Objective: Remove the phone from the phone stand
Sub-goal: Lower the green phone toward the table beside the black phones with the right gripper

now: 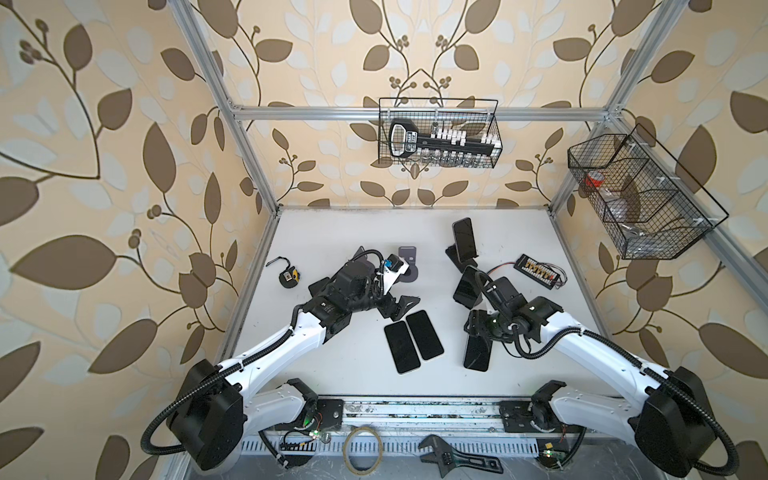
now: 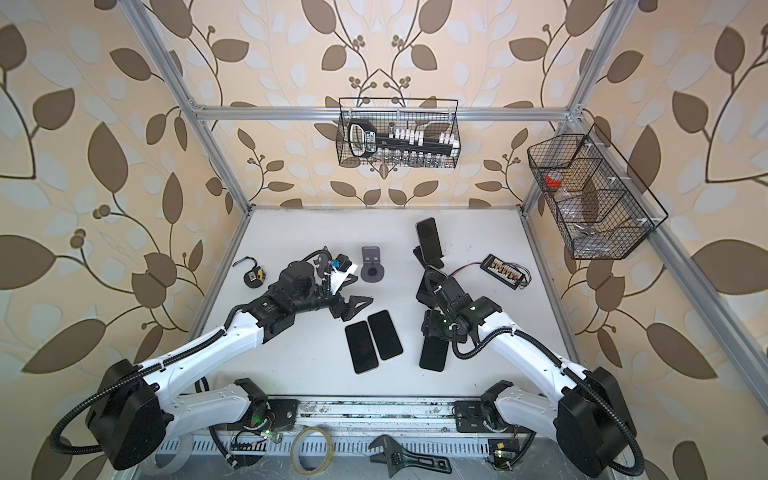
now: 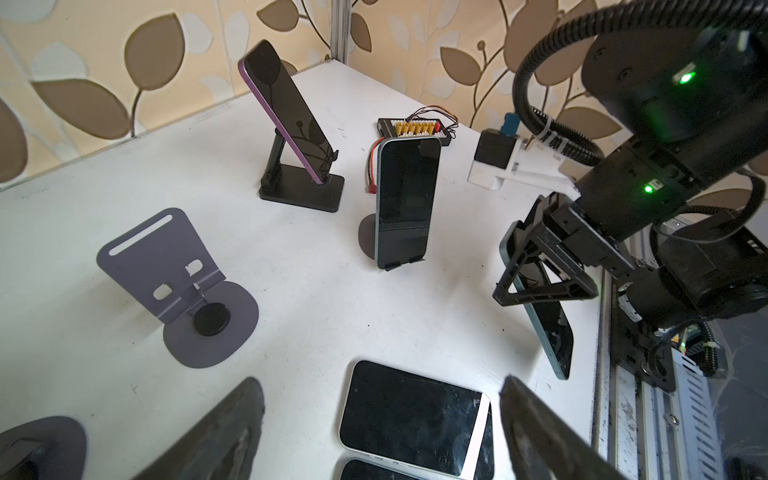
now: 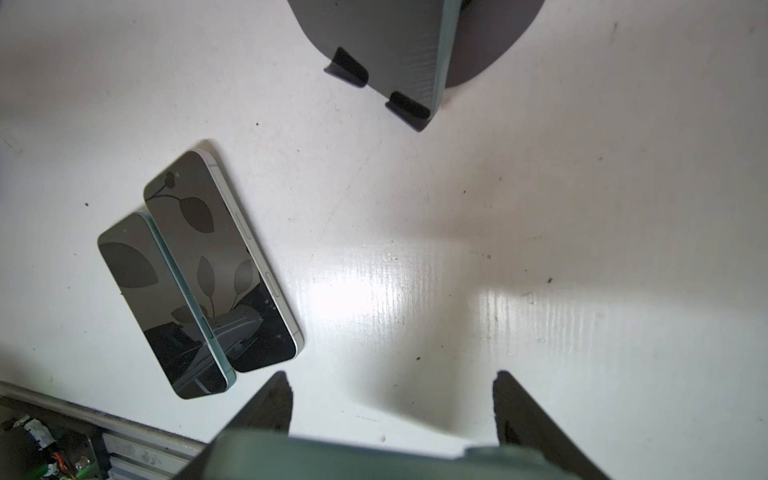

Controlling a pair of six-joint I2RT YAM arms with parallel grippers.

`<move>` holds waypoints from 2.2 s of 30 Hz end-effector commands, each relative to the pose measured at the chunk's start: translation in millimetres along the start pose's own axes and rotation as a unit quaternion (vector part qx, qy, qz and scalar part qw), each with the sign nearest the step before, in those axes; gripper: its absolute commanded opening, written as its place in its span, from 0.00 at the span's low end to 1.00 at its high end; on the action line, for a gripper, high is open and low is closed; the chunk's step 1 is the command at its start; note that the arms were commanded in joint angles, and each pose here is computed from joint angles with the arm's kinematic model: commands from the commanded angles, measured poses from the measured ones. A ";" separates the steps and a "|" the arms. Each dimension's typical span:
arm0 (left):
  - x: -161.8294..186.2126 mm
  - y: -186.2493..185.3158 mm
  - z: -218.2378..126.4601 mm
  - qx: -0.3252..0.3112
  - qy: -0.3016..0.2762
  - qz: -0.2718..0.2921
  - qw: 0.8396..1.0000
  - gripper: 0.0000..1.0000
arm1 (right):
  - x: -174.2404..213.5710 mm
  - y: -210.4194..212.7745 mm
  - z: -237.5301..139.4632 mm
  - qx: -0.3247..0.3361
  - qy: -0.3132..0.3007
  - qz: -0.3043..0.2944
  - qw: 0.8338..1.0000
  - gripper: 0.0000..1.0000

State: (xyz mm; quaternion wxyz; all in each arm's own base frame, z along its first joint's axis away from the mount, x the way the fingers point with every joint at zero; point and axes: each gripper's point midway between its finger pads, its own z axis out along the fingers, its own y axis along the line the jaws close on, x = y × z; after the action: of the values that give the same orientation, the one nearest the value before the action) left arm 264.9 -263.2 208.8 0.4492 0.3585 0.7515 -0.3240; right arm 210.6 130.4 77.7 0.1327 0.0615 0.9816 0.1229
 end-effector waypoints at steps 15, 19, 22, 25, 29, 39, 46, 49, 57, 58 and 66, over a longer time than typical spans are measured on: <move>-25.5 -8.7 -6.3 0.018 -0.025 0.023 0.999 0.89 | 8.4 -7.4 14.4 0.018 0.033 -0.011 0.999 0.56; -27.0 -10.0 -7.4 0.020 -0.028 0.023 0.999 0.89 | 11.8 -9.5 19.8 0.018 0.039 -0.001 0.999 0.56; -26.8 -9.9 -7.5 0.020 -0.027 0.022 0.999 0.89 | 13.5 -10.8 22.6 0.019 0.040 0.003 0.999 0.56; -27.3 -11.0 -7.3 0.022 -0.028 0.023 0.999 0.89 | 16.7 -12.8 24.2 0.021 0.044 0.007 0.999 0.56; -28.8 -11.2 -8.6 0.022 -0.030 0.024 0.999 0.89 | 19.8 -18.2 26.6 0.030 0.045 0.010 0.998 0.57; -31.4 -12.8 -11.3 0.022 -0.035 0.027 0.999 0.89 | 18.6 -19.3 28.8 0.031 0.046 0.018 0.998 0.57; -32.9 -13.0 -12.8 0.021 -0.038 0.029 0.999 0.89 | 24.0 -22.0 30.7 0.032 0.058 0.024 0.997 0.58; -33.4 -13.6 -13.2 0.022 -0.039 0.028 0.999 0.89 | 25.0 -24.3 32.8 0.035 0.059 0.027 0.997 0.58; -34.8 -15.3 -13.9 0.027 -0.043 0.026 0.998 0.89 | 19.4 -25.7 40.7 0.031 0.071 0.033 0.996 0.60; -34.9 -15.4 -14.2 0.027 -0.043 0.025 0.998 0.89 | 18.2 -26.5 42.0 0.031 0.071 0.034 0.996 0.60; -34.9 -15.0 -14.5 0.024 -0.044 0.027 0.998 0.89 | 12.8 -41.4 51.2 0.036 0.073 0.050 0.995 0.60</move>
State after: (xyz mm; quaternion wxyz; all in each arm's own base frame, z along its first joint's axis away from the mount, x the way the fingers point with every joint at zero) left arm 258.8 -263.9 216.4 0.4489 0.3646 0.7445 -0.3336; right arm 204.9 107.6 21.7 0.0434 0.1129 0.9877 0.0994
